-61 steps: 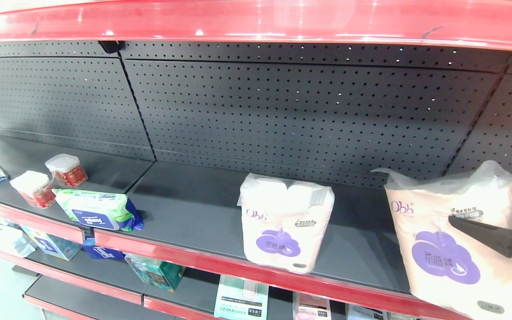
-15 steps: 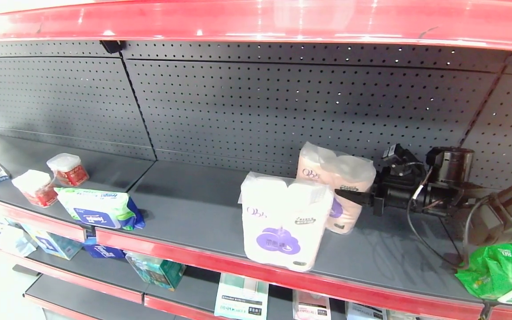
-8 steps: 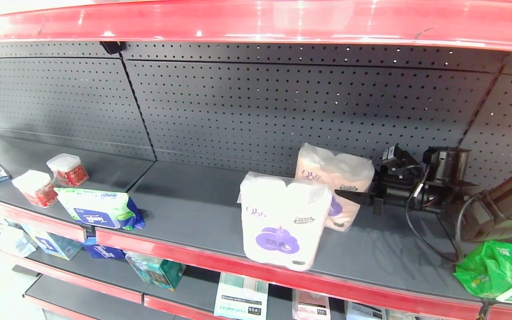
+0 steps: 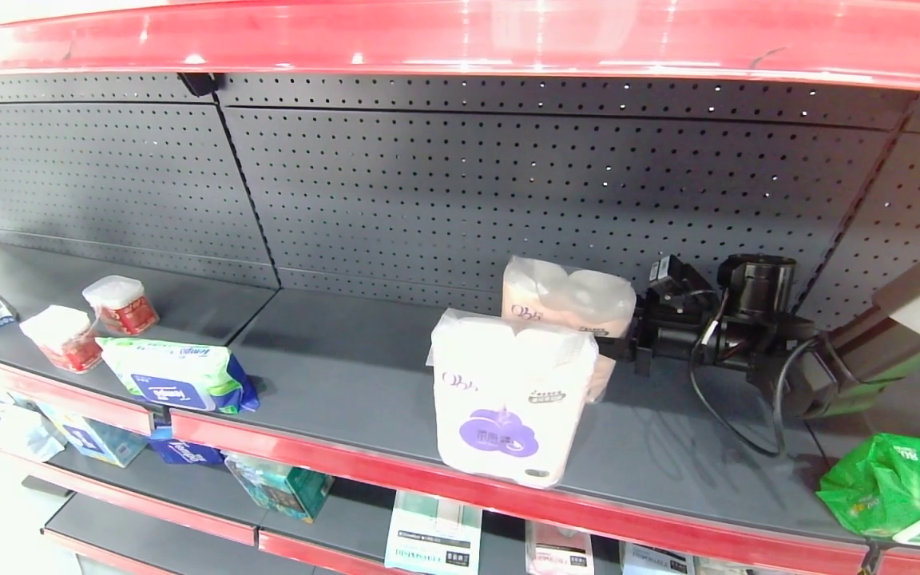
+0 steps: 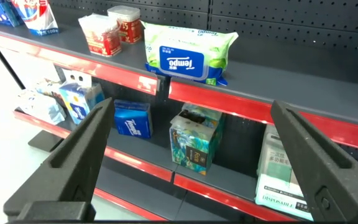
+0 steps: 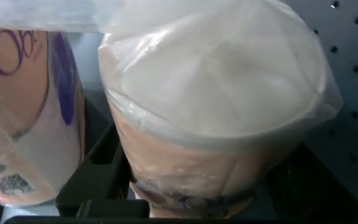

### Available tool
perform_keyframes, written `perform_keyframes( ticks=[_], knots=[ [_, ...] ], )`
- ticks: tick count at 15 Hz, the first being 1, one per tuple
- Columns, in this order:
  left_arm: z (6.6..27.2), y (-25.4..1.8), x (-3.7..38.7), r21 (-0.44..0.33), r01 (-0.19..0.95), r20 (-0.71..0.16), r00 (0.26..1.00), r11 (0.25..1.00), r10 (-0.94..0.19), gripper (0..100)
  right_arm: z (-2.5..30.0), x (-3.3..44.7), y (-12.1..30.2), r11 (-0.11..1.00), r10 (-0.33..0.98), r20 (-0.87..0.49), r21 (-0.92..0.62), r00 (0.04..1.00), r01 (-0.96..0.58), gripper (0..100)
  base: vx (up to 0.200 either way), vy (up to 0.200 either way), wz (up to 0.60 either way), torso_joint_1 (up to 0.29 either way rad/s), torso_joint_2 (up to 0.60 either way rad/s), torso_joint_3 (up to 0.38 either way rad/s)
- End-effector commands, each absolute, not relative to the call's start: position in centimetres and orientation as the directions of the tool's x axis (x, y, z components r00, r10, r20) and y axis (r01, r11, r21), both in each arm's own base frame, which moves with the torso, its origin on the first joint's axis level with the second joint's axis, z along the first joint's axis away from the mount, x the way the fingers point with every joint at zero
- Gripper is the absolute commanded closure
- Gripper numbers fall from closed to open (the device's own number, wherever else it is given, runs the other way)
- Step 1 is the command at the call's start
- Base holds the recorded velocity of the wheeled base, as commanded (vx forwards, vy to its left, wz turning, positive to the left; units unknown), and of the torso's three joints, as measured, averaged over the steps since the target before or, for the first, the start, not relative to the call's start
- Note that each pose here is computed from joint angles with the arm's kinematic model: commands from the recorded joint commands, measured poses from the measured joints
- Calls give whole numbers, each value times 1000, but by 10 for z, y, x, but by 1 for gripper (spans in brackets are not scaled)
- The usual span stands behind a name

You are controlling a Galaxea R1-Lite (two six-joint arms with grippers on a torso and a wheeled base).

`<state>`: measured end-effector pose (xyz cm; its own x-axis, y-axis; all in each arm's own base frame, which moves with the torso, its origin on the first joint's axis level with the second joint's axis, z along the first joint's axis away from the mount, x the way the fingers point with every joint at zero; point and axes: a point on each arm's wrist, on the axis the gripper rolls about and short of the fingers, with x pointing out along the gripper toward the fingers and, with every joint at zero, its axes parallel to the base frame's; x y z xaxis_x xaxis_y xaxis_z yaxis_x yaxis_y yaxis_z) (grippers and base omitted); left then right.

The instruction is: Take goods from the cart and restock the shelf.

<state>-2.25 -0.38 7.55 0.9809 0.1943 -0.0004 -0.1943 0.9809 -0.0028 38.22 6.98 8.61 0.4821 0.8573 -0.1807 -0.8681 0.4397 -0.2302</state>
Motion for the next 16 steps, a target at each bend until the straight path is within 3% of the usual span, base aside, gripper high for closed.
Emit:
perform_keyframes(
  ticks=[1, 12, 16],
  knots=[
    [75, -4, -22, -3, -195, 0, 981, 981, 195, 0, 86, 385, 74, 424, 867, -175, -232, 466, -875, 100, 0, 0, 0, 0, 0, 0],
    [75, -4, -22, -3, -195, 0, 981, 981, 195, 0, 90, 398, 80, 347, 919, -128, -182, 372, -920, 100, 0, 0, 0, 0, 0, 0],
    [75, -4, -22, -3, -195, 0, 981, 981, 195, 0, 87, 398, 74, 372, 907, -139, -173, 397, -912, 100, 0, 0, 0, 0, 0, 0]
  ],
)
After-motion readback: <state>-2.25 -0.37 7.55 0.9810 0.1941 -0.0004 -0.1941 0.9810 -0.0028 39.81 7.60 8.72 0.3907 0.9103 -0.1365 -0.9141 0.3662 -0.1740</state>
